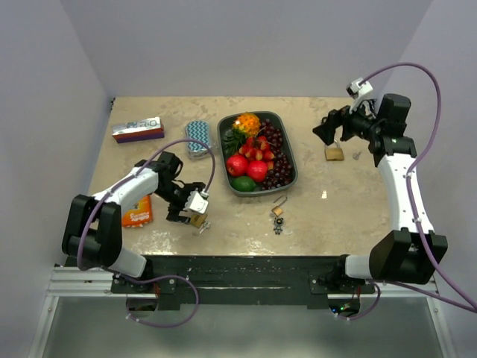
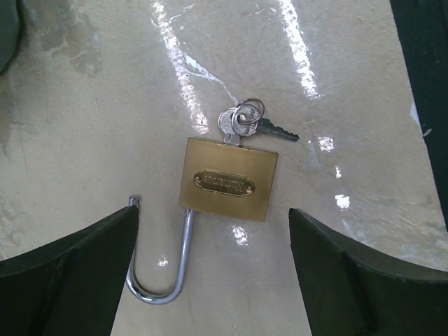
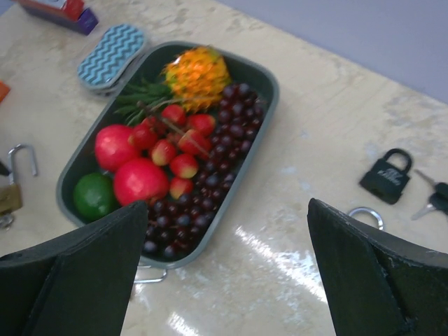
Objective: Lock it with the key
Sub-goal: Pick up the lock from the center of the board.
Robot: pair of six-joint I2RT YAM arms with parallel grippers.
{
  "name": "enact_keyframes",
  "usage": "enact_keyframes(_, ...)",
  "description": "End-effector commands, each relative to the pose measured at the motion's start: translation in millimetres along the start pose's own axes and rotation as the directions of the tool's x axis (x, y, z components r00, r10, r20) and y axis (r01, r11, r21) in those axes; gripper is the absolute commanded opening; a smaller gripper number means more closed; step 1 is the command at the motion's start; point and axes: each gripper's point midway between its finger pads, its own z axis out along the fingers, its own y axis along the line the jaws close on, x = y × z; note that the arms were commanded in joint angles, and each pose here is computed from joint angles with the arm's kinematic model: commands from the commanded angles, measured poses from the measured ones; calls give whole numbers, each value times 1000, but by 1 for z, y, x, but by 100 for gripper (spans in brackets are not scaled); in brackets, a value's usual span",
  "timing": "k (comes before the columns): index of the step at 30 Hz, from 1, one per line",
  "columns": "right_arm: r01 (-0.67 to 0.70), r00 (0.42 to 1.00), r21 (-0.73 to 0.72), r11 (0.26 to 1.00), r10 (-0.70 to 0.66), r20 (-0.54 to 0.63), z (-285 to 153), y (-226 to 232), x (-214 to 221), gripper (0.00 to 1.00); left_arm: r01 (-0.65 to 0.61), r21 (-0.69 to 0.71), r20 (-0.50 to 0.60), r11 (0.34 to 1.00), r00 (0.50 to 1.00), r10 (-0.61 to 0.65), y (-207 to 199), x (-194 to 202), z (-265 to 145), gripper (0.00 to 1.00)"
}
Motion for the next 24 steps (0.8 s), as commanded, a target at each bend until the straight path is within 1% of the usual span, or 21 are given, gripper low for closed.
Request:
enact_keyframes(1,-52,998,-149,987,46,-45,-8,34,14,99,-90,-14,34,996,995,90,11,0,15,91)
enact_keyframes(5,-27,999,-117,993,25,-20,-11,32,12,99,-99,17,47,995,994,98,0,-2,26,91)
enact_keyframes(10,-15,1000,-121,993,13,-20,-13,33,9,99,-54,23,47,998,997,53,-3,3,39,87)
enact_keyframes(11,7,1000,-113,994,-9,-17,-13,31,8,99,-40,32,46,999,998,39,-4,4,42,86)
enact_keyframes(13,26,1000,-111,993,-26,-1,-16,33,3,99,-31,46,41,998,999,29,-7,7,45,80)
enact_keyframes(14,3,1000,-109,994,-3,4,-17,35,2,99,-26,52,38,998,999,24,-8,8,45,77)
enact_keyframes(15,-25,1000,-98,995,26,15,-17,34,-1,99,-28,56,37,998,999,26,-9,9,46,70)
enact_keyframes(17,-55,998,-91,994,57,17,-17,34,-3,99,-23,62,40,998,999,21,-11,9,47,62)
enact_keyframes(18,-65,998,-88,994,66,16,-17,33,-3,99,-21,61,43,998,999,19,-11,8,46,54)
enact_keyframes(20,-99,995,-78,992,100,16,-15,31,-3,99,-18,64,46,998,999,15,-12,6,46,46)
enact_keyframes(21,-105,994,-79,991,107,17,-14,31,-3,99,-23,61,47,998,999,20,-12,4,45,37)
enact_keyframes(22,-108,994,-84,991,109,19,-14,32,-4,99,-24,57,46,998,999,22,-11,3,44,32)
enact_keyframes(23,-116,993,-98,988,119,16,-13,33,-2,99,-41,40,46,998,998,39,-8,-2,41,27)
enact_keyframes(24,-116,993,-158,981,120,16,-13,43,-2,99,-32,29,50,999,998,31,-8,-5,39,19)
